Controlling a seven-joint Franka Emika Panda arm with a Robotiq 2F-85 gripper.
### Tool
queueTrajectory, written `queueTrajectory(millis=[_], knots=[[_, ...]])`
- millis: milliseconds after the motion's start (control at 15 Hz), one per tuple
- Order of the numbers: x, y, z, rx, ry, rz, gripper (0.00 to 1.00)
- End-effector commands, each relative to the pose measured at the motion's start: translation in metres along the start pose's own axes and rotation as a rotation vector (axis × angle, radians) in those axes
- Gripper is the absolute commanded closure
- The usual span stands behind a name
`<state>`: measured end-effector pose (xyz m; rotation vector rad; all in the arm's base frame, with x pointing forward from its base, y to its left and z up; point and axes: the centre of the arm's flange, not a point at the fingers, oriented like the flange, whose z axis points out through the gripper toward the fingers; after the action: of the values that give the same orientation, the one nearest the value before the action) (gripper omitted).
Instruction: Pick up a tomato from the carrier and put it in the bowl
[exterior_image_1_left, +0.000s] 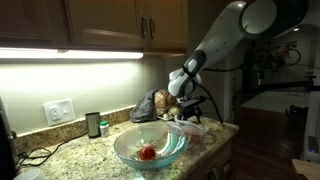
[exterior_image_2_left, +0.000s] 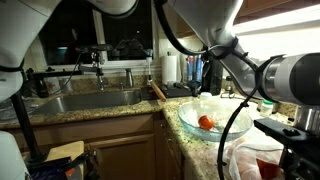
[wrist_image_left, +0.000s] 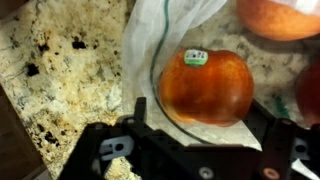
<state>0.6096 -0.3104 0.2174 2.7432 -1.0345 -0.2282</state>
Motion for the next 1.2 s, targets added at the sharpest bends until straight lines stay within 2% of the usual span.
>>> queueTrajectory(millis=[0,67,133,200,400,1133], knots=[[0.003,0.006,-0.003,0.016,-0.004,-0.006,0.30],[0.003,0.006,-0.004,0.017,-0.004,-0.007,0.32],[0.002,0.006,-0.005,0.018,-0.006,-0.008,0.25],[0.001,0.006,-0.007,0.017,-0.004,-0.009,0.10],[-0.002,0.005,-0.012,0.015,0.002,-0.014,0.01],[-0.012,-0.011,-0.021,0.023,-0.012,-0.052,0.00]])
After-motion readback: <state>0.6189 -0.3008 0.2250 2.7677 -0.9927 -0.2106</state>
